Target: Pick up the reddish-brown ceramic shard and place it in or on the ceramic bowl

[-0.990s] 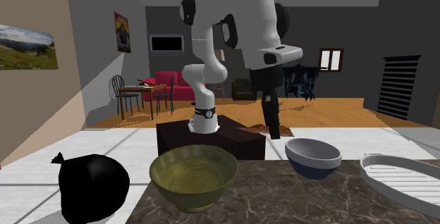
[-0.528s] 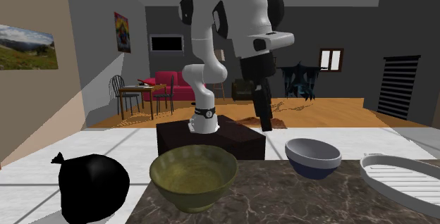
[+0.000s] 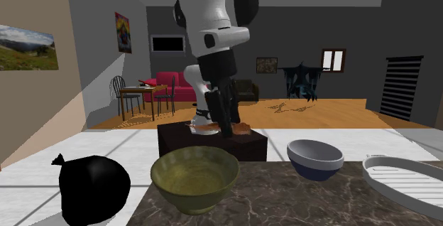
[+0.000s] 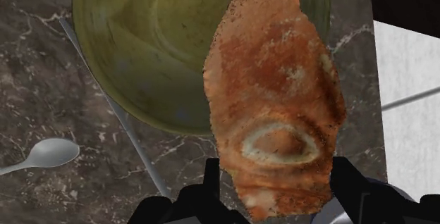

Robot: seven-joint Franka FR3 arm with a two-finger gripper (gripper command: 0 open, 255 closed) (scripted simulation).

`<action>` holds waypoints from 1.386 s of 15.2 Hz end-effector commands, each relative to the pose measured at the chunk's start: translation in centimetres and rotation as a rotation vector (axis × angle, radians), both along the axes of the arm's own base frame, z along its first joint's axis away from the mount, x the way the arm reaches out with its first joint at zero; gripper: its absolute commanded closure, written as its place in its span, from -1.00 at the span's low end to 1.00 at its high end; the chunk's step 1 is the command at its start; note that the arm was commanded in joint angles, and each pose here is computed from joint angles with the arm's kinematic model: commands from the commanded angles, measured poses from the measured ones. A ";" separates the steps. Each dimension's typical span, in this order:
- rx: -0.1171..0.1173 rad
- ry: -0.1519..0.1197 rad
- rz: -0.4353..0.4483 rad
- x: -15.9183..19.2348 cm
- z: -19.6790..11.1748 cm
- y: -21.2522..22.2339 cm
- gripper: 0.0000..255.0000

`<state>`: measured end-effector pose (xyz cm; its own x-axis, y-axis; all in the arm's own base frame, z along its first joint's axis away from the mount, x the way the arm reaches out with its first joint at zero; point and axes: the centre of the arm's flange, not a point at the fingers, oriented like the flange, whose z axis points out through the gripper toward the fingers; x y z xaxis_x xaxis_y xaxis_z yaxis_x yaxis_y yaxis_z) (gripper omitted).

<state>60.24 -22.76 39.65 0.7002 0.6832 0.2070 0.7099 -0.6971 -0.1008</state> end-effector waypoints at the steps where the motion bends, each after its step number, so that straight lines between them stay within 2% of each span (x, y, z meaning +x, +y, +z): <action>1: 0.000 0.000 0.001 -0.2 0.1 -2.8 1.00; 3: 0.000 0.000 0.001 -0.4 0.2 -5.2 1.00; 17: 0.000 0.000 0.001 -0.4 -7.3 -5.2 1.00; 21: 0.000 0.000 0.001 -0.4 -7.3 -5.2 1.00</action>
